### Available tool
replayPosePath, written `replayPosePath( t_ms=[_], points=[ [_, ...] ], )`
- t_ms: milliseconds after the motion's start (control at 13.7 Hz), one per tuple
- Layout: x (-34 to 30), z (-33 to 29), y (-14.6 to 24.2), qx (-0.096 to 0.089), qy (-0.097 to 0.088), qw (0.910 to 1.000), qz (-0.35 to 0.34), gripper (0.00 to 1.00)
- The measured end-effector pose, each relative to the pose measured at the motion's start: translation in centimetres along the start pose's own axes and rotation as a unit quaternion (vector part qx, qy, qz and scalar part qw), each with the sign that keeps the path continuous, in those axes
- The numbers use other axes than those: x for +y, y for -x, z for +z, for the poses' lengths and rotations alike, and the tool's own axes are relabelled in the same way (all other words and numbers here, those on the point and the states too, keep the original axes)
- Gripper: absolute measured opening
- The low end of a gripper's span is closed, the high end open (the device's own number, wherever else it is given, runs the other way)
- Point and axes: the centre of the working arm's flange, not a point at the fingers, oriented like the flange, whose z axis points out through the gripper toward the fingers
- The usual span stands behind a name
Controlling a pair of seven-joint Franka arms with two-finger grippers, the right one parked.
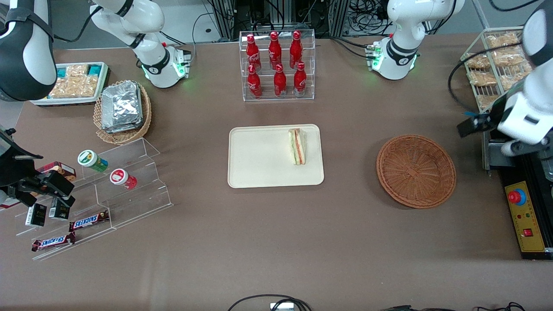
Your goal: Place sandwich from basket to tray
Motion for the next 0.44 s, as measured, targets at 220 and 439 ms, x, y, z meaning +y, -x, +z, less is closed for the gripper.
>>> replayPosePath(
  t_ms=[220,439],
  points=[
    [0.11,-1.19,1.56,-0.004,0.001,0.9978,0.066,1.00],
    [0.64,-1.25,1.65,-0.004,0.003,0.9919,0.127,1.00]
  ],
)
